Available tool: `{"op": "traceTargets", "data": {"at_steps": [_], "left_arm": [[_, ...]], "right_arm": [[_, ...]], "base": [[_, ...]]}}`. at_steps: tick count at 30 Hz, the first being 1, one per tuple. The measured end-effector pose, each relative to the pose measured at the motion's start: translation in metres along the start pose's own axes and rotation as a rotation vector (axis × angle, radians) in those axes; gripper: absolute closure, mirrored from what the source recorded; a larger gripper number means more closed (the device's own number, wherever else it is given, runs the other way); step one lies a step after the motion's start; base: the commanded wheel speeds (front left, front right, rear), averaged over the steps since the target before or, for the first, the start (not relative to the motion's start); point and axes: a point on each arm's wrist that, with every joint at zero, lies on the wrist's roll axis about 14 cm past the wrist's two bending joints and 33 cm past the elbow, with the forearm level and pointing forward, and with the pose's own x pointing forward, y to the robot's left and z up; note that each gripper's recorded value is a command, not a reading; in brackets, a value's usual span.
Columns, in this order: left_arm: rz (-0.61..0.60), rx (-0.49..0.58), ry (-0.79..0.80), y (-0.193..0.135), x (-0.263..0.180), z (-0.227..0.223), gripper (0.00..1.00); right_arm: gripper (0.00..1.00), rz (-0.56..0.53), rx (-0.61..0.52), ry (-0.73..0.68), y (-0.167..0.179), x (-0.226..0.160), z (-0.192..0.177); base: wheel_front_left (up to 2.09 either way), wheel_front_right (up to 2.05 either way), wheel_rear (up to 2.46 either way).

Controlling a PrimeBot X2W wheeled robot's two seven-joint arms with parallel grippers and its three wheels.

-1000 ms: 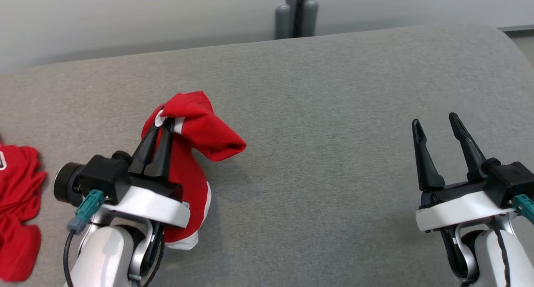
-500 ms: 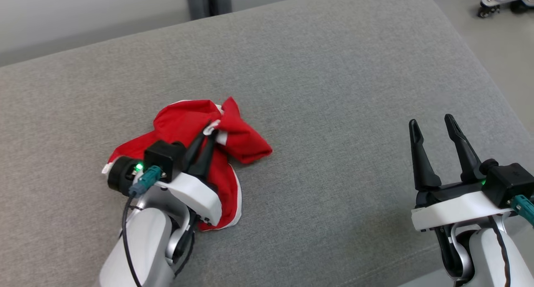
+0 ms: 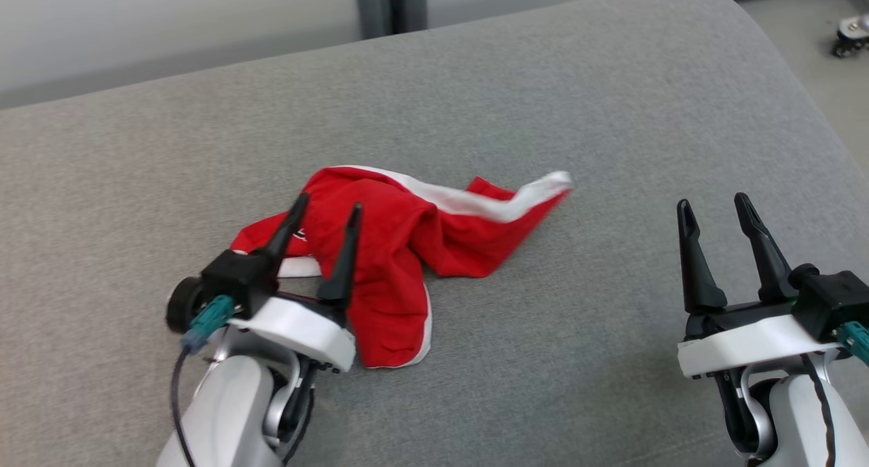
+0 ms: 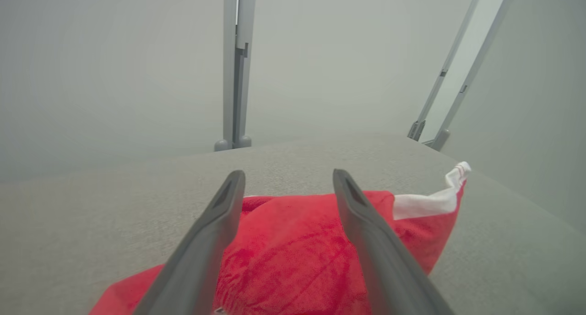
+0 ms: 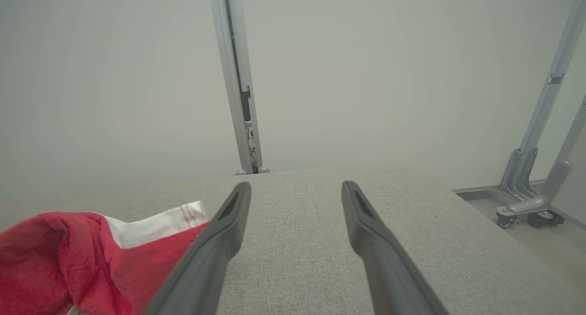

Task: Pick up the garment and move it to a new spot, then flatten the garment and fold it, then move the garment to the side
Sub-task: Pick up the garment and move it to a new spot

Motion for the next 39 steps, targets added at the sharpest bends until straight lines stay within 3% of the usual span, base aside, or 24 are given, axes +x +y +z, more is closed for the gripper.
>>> {"op": "traceTargets", "data": {"at_steps": [9,14,26,39], "left_arm": [[0.298,0.048,-0.105,0.086,-0.057,0.038,0.0],[0.4,0.094,-0.139,0.114,-0.091,0.055,0.0],[0.461,0.134,-0.111,0.118,-0.147,0.058,0.0],[0.478,0.136,-0.102,0.115,-0.166,0.059,0.0]], "right_arm": [[0.0,0.086,0.004,-0.008,0.031,0.009,0.003],[0.0,0.131,0.007,-0.005,0.047,0.008,0.005],[0.0,0.176,0.007,0.004,0.062,-0.02,0.012],[0.0,0.162,0.016,0.01,0.057,-0.035,0.016]], "base": [[0.0,0.0,0.0],[0.0,0.0,0.0],[0.0,0.0,0.0],[0.0,0.0,0.0]]}}
